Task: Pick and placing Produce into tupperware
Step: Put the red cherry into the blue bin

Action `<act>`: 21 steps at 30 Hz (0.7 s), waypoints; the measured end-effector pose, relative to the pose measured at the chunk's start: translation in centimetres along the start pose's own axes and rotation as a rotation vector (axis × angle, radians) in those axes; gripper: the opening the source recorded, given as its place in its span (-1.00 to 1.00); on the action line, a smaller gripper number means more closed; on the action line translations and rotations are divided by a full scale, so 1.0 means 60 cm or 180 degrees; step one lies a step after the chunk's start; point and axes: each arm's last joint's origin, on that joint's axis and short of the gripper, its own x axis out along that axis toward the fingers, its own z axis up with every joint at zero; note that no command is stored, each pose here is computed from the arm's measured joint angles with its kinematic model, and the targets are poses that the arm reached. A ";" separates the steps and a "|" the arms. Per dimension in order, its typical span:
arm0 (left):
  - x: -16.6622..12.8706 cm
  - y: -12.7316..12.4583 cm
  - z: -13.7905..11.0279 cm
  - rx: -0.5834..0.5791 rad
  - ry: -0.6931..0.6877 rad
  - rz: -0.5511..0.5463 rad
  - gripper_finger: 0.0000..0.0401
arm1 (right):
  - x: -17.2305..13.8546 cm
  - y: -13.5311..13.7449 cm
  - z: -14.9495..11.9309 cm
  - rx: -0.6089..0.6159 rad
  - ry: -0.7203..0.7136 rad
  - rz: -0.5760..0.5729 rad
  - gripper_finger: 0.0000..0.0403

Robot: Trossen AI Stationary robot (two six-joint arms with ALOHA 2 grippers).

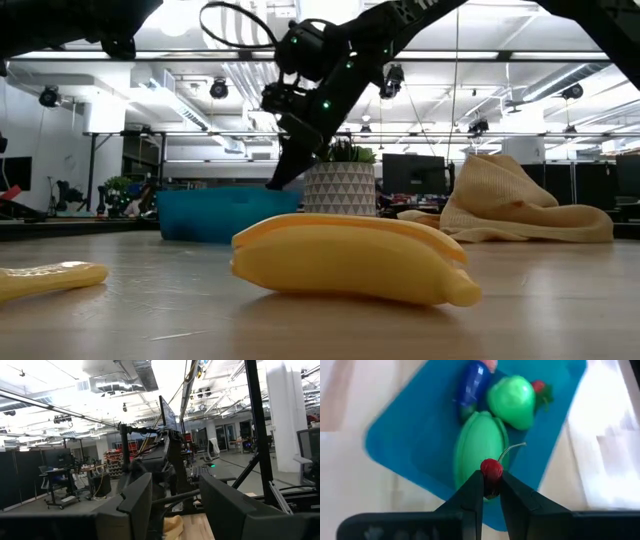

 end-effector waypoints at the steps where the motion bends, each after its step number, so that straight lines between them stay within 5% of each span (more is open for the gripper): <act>1: 0.000 0.000 0.000 -0.0001 0.0000 -0.0001 -0.25 | 0.000 -0.004 -0.001 0.0009 0.0002 -0.0009 -0.77; 21: 0.000 0.000 0.000 -0.0001 0.0000 -0.0002 -0.25 | 0.000 -0.010 -0.004 0.0003 0.0036 -0.0015 -0.76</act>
